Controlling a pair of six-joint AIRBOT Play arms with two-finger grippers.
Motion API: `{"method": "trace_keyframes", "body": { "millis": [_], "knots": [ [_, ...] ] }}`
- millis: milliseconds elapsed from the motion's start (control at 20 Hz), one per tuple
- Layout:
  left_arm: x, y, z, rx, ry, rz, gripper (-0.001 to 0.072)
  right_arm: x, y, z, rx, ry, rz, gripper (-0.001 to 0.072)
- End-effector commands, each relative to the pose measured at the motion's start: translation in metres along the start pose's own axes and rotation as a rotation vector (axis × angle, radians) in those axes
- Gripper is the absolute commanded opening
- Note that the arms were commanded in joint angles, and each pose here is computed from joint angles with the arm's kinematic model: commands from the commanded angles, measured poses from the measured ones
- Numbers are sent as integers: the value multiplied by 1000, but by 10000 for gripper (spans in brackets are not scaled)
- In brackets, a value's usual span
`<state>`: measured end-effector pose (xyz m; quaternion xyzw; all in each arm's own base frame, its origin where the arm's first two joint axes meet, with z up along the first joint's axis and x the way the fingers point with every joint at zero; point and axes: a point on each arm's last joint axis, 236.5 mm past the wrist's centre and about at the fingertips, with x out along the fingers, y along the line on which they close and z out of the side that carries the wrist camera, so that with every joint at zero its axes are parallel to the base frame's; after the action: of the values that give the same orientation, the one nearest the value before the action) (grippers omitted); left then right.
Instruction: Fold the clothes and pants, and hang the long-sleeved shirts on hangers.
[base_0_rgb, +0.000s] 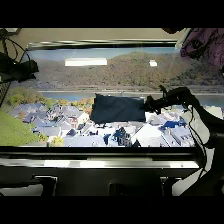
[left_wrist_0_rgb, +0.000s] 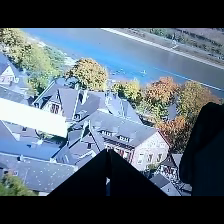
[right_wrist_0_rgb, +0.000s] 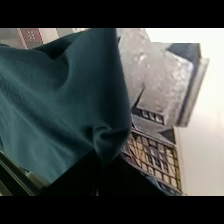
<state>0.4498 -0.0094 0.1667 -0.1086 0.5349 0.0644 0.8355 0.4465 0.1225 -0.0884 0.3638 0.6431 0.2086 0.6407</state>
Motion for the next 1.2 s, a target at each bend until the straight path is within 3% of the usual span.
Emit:
{"method": "trace_keyframes", "body": {
  "millis": [0, 350, 750, 1150],
  "knots": [
    [0, 0, 0, -1, 1, 1, 18, -4, 16, 10, -45, -34, 2, 25],
    [0, 0, 0, -1, 1, 1, 18, -91, 50, 63, -112, -255, -202, 25],
    [0, 0, 0, -1, 1, 0, 18, -244, 43, 103, 70, -548, -166, 24],
    [0, -13, -4, 27, 5, -12, 18, -383, -13, 78, 313, -839, -250, 24]
  ]
}}
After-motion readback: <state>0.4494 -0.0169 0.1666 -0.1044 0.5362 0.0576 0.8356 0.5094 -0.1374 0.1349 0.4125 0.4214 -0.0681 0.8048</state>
